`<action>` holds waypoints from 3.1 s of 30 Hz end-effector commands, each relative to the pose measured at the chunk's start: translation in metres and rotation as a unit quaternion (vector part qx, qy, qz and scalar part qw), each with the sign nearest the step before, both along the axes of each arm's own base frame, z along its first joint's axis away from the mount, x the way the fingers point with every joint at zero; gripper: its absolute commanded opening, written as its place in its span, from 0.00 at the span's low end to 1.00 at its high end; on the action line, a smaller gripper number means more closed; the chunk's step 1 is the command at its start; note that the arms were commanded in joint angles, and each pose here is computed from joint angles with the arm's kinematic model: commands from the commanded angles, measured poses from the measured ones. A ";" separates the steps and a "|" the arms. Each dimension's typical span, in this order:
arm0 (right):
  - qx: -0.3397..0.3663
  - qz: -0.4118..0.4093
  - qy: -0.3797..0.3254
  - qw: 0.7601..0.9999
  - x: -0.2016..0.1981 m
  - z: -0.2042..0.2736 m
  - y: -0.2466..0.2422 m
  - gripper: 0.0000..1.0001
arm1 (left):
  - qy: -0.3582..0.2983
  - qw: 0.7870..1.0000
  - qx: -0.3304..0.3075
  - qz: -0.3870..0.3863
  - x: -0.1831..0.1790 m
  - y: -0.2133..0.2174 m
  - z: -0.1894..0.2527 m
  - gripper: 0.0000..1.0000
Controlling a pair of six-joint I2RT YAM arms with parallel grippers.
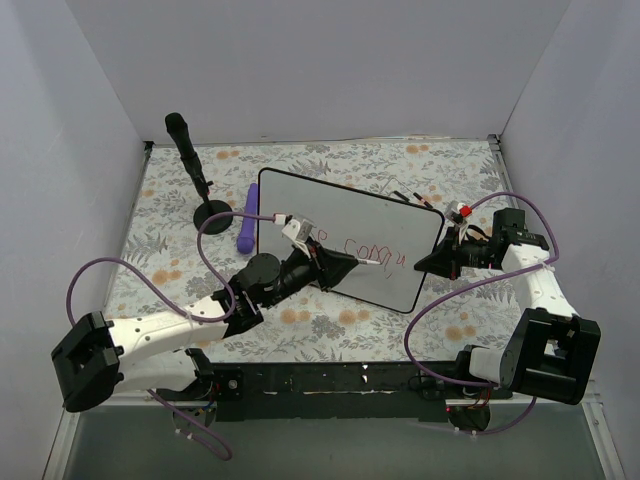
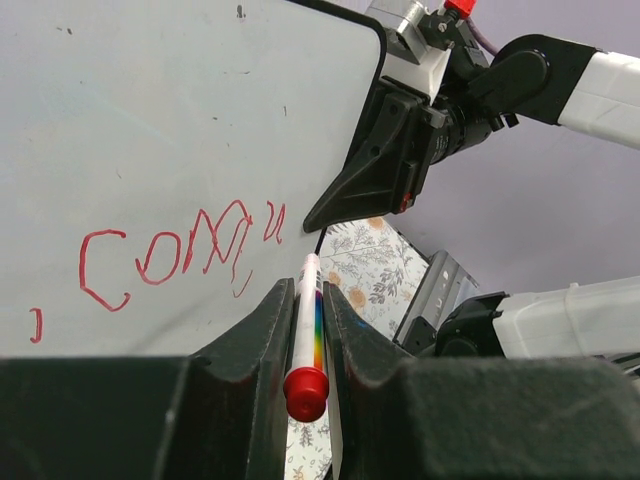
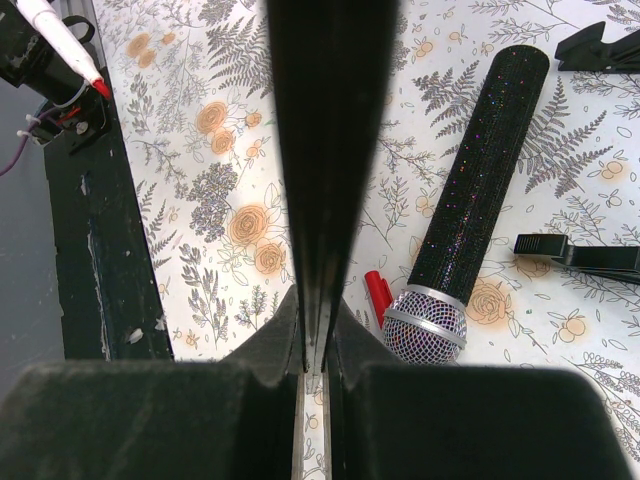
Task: Write a sentence on the whiteboard
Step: Write with the whiteboard marker without the cap on the whiteboard.
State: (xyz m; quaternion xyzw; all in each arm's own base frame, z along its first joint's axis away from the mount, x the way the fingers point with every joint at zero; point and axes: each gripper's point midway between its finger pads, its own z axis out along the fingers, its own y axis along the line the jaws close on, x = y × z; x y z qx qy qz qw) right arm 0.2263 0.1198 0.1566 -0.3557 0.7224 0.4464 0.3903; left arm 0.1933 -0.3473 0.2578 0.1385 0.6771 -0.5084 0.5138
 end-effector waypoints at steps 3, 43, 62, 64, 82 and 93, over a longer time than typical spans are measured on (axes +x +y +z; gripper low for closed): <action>-0.024 0.006 -0.016 1.000 0.003 -0.005 -0.001 0.01 | -0.038 0.999 -0.033 0.002 0.016 -0.021 0.041 0.00; -0.023 0.009 -0.023 0.999 0.002 -0.001 0.000 0.01 | -0.027 0.999 0.028 -0.001 0.048 -0.074 0.005 0.00; -0.024 0.008 -0.024 0.999 0.002 -0.001 0.000 0.01 | -0.030 0.999 0.031 0.002 0.055 -0.083 0.006 0.00; -0.025 0.009 -0.023 0.999 0.002 -0.002 0.000 0.01 | -0.030 0.999 0.029 0.003 0.056 -0.083 0.007 0.00; -0.026 0.009 -0.025 0.999 0.002 -0.002 0.000 0.01 | -0.032 0.998 0.032 0.041 0.064 -0.058 0.007 0.00; -0.026 0.008 -0.023 0.999 0.002 -0.003 0.000 0.01 | -0.022 0.997 0.056 0.042 0.062 -0.052 -0.011 0.00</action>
